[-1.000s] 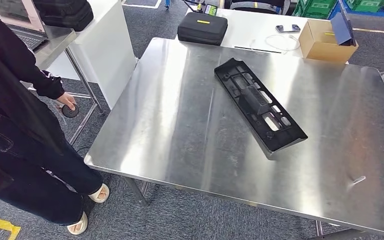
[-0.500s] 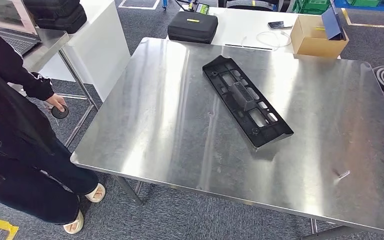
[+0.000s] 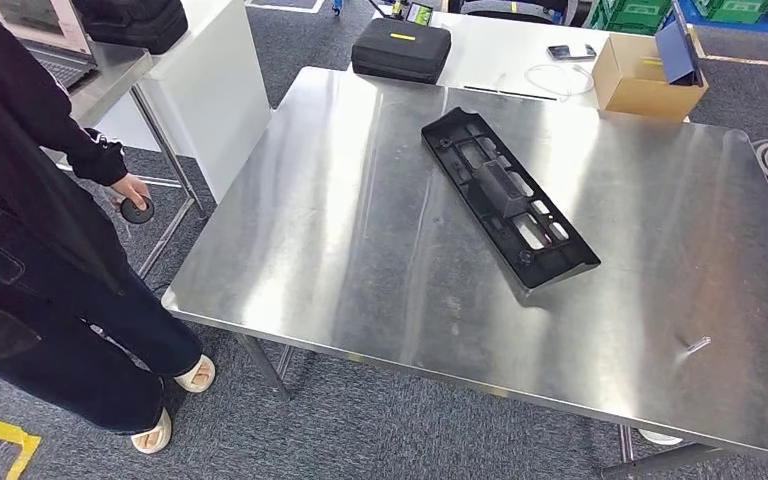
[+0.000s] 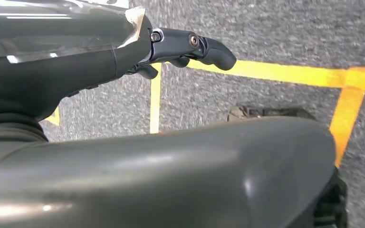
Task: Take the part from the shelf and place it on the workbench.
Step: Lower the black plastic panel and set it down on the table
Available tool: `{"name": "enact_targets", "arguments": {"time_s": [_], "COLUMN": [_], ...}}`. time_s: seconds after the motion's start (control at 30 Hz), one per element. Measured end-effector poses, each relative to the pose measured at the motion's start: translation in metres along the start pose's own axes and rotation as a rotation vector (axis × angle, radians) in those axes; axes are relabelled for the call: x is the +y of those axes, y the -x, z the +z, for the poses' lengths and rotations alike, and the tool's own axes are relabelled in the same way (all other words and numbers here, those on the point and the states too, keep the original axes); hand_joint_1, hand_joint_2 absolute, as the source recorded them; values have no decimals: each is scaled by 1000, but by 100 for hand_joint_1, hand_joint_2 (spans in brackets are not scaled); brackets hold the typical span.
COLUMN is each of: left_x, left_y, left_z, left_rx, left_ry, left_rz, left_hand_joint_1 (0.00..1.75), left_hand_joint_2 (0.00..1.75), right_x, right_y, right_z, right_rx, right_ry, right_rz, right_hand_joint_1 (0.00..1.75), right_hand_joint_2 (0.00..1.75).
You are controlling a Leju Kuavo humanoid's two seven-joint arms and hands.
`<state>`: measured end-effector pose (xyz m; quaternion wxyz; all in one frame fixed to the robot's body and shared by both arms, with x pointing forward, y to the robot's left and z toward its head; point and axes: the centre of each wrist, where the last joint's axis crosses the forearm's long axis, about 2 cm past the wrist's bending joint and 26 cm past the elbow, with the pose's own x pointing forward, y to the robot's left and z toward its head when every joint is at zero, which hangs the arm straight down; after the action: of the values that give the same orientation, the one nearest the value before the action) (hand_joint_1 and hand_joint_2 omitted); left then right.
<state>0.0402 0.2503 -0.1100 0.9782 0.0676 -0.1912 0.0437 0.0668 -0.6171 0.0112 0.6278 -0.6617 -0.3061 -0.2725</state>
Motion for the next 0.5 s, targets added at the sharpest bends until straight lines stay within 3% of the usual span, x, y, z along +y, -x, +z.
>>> {"name": "enact_targets", "arguments": {"time_s": [0.27,0.5], "left_x": [1,-1], "left_y": [-1,0], "left_z": [0,0], "left_rx": [-2,1], "left_ry": [1,4], "left_rz": [-8,-8], "left_hand_joint_1": [0,0], "left_hand_joint_2": [0,0], "right_x": [9,36], "right_y": [15,54], "right_z": [24,119], "right_rx": [91,310], "right_ry": [-49,-229], "right_rz": [27,132], "right_hand_joint_1": [0,0], "right_hand_joint_2": [0,0]}}
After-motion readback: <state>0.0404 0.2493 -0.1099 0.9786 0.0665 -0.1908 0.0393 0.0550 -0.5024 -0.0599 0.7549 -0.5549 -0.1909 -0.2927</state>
